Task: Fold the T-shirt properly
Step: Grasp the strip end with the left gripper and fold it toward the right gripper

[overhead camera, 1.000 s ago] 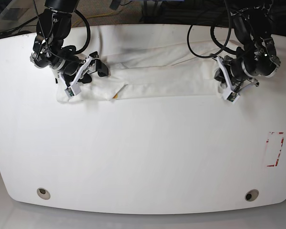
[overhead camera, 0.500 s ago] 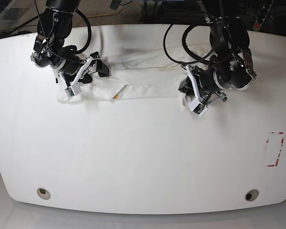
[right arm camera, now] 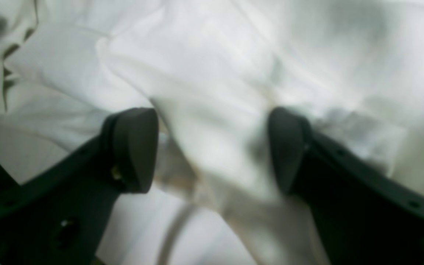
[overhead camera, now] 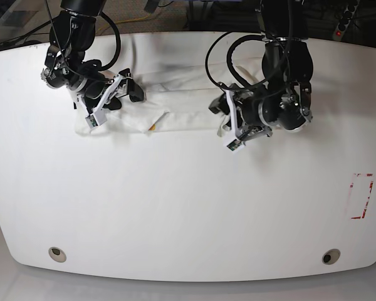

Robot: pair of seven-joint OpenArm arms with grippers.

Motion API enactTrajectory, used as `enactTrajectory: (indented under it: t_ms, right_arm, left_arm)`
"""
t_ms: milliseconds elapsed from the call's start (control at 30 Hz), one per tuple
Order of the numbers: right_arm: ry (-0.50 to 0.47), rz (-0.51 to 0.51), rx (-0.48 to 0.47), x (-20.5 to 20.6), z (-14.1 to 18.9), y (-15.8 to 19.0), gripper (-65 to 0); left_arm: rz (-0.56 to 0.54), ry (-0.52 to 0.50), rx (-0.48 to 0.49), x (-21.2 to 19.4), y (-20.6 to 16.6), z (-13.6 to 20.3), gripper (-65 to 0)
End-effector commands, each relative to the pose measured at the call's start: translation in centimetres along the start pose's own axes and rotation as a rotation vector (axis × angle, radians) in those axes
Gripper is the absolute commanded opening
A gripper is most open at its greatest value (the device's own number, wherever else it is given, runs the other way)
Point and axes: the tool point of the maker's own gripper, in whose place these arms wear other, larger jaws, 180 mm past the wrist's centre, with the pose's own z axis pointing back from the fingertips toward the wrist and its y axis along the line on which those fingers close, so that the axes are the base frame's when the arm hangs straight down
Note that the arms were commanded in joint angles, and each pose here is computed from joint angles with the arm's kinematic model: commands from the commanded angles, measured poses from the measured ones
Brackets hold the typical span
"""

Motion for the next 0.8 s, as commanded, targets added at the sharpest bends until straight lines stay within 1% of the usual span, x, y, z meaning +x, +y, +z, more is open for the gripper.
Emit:
enactTrajectory:
  t_ms: [0,67,167,200,300,467,533,567,633,700,767]
  right_arm:
    - [-0.003,0.009,-0.015,0.3,0.2,-0.3,-20.6]
    - [-0.002,0.007,-0.013,0.3,0.1,-0.2,-20.6]
    - [-0.011,-0.004,-0.001,0.3,-0.2,0.4,-20.6]
    - [-0.011,-0.004,-0.001,0.3,-0.2,0.4,-20.6]
    - [-0.012,-0.006,0.001,0.3,-0.3,0.5,-20.6]
    - [-0.017,-0.013,0.012,0.3,-0.5,0.9,-20.6]
    - [-0.023,-0.022,0.023,0.3,-0.8,1.4,-20.6]
    - [-0.023,-0.023,0.024,0.3,-0.9,1.5,-20.6]
    - [-0.024,-0.021,0.025,0.4,-0.9,1.5,-20.6]
    - [-0.025,-0.021,0.027,0.4,-1.0,1.6,-20.6]
    - [-0.024,-0.021,0.029,0.4,-1.0,1.7,-20.6]
  left_arm:
    - [-0.066,-0.063,0.0,2.4,-0.7,0.7,-25.3]
    - [-0.113,-0.088,0.009,3.5,-1.4,1.3,-23.7]
    - [-0.168,-0.145,0.059,5.1,-1.5,3.2,-23.2]
    - [-0.173,-0.149,0.071,5.1,-1.3,3.6,-23.1]
    - [-0.187,-0.113,0.127,3.9,0.7,4.7,-23.3]
    - [-0.172,-0.045,0.212,1.3,4.1,6.5,-23.6]
    - [-0.154,0.006,0.237,-0.9,5.1,7.2,-24.2]
    - [-0.147,0.025,0.247,-1.7,5.5,7.5,-25.6]
    - [-0.138,0.051,0.259,-2.8,6.0,7.9,-30.6]
    - [-0.131,0.074,0.258,-3.8,6.0,8.0,-37.2]
    - [-0.124,0.086,0.248,-4.4,5.7,7.7,-40.4]
